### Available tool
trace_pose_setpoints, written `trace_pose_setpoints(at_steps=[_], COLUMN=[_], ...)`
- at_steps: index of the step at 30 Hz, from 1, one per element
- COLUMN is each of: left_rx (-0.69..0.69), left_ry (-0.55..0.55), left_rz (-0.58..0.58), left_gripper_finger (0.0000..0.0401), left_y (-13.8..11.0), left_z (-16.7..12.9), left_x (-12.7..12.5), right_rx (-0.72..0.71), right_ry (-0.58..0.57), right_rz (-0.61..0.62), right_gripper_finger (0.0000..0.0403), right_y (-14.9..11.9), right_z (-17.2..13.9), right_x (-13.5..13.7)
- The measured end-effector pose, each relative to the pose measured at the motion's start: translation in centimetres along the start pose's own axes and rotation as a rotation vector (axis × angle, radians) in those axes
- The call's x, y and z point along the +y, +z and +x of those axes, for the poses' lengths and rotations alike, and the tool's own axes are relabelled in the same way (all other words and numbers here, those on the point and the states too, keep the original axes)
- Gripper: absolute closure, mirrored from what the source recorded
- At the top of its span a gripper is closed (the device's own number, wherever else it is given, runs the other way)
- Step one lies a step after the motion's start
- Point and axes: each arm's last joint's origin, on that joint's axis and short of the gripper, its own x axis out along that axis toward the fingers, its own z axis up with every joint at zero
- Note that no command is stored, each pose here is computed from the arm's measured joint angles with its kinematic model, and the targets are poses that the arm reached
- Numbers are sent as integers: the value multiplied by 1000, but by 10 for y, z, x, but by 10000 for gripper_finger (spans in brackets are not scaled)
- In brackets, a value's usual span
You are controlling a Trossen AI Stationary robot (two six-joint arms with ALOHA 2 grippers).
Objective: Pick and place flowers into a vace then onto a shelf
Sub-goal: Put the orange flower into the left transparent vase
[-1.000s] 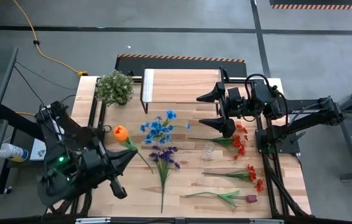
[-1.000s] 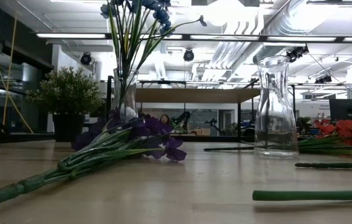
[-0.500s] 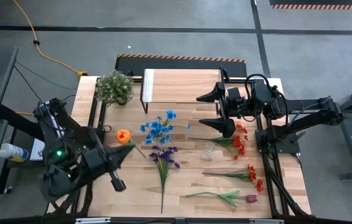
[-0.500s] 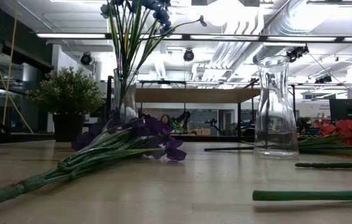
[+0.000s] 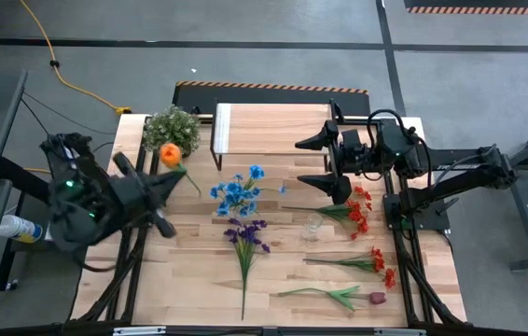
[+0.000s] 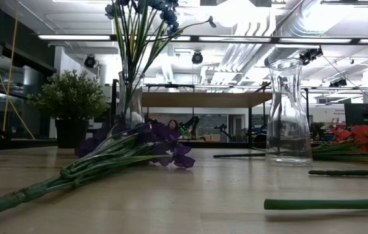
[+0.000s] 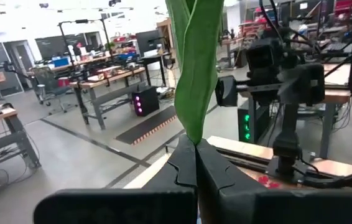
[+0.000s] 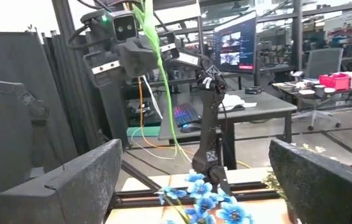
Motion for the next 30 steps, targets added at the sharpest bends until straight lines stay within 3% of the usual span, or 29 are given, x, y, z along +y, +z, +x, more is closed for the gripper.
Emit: trace_pose_setpoints(at_steps=[14,25,30], left_rx=[7,4,0], left_ry=[65,63,140], left_rz=[10,-146,-189], left_gripper_finger=[377,377,377], left_y=[-7,-33,-45], left_z=[11,8,18], left_x=[45,73,74], right_rx=[-12,-32,-36], right_ry=[-78,-101,-101], right_rz=[-7,-12,-13], right_gripper_finger=[8,8,8], right_y=[3,6,6], right_z=[-2,-3,-3], right_x=[-19,-25,-25])
